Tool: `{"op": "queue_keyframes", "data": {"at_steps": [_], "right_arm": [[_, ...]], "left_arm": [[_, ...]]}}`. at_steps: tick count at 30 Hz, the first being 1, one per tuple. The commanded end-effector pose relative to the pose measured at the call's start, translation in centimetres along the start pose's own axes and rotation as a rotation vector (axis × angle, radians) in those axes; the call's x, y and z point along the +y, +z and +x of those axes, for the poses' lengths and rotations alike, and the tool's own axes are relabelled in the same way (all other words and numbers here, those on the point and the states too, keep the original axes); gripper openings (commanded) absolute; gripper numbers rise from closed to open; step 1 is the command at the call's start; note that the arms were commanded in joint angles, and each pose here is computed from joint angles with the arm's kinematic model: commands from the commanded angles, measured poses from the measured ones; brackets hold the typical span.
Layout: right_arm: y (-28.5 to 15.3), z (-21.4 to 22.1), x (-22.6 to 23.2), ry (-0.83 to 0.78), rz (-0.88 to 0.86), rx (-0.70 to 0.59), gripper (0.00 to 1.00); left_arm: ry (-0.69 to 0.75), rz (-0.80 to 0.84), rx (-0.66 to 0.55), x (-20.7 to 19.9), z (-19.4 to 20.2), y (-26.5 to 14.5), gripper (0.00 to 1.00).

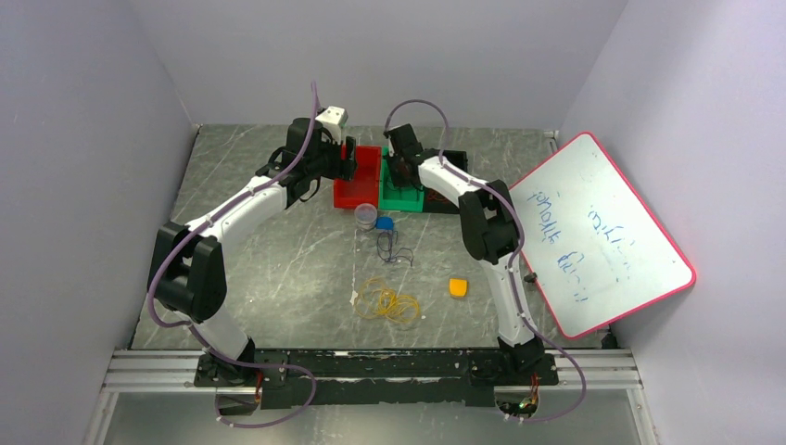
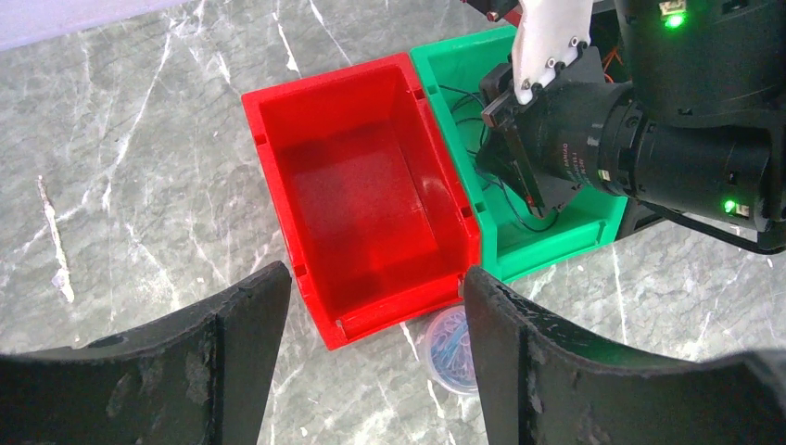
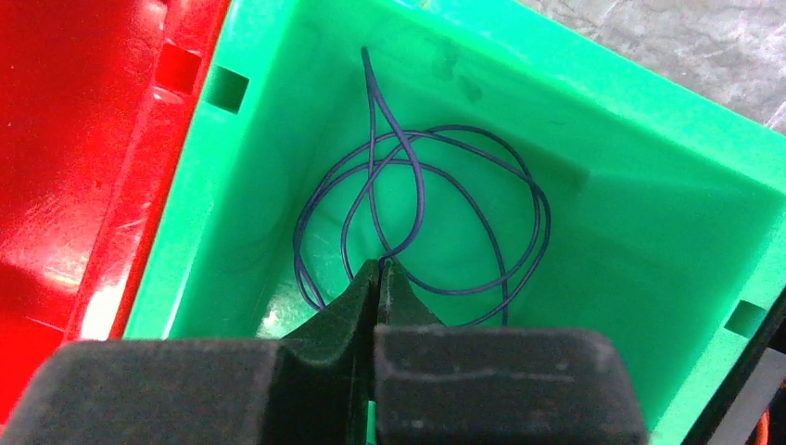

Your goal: Untangle the cables

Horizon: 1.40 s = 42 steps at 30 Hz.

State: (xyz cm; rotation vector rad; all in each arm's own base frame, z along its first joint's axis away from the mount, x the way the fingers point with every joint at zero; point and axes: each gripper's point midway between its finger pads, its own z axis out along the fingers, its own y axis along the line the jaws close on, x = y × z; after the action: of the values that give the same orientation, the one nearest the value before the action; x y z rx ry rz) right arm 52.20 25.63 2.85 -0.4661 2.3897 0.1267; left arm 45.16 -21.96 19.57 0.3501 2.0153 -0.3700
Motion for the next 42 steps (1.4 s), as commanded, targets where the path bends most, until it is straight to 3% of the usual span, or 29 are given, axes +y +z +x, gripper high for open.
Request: {"op": "queue_keyframes", "data": {"at_steps": [1, 4, 10, 14, 23, 34, 42], "right_arm": [[0.4, 0.7, 0.1, -0.022, 0.011, 0.034, 0.0], [0.0, 0.2, 0.2, -0.019, 0.005, 0.018, 0.0], [-1.9, -2.2, 0.6, -0.013, -0.026, -0.047, 0.19], [-3.6, -4.2, 0.8, 0.003, -0.045, -0.103, 0.27], [-6.9, -7.2, 0.2, 0.007, -0.028, -0.179, 0.37], [-9.1, -7.8, -0.3, 0.01, -0.012, -0.212, 0.5], [-12.9, -7.2, 1.6, -0.005, -0.148, -0.269, 0.5]], "left_arm": [[0.01, 0.012, -0.017, 0.0, -0.9, 0.2, 0.73], [0.009, 0.013, -0.016, 0.0, -0.9, 0.2, 0.73], [0.009, 0.017, -0.016, -0.1, -0.9, 0.2, 0.73], [0.01, 0.015, -0.017, 0.0, -0.9, 0.2, 0.73], [0.01, 0.012, -0.019, 0.0, -0.9, 0.1, 0.74], [0.015, 0.008, -0.021, 0.1, -1.0, 0.0, 0.74], [0.007, 0.022, -0.011, -0.1, -0.7, 0.4, 0.74]]}}
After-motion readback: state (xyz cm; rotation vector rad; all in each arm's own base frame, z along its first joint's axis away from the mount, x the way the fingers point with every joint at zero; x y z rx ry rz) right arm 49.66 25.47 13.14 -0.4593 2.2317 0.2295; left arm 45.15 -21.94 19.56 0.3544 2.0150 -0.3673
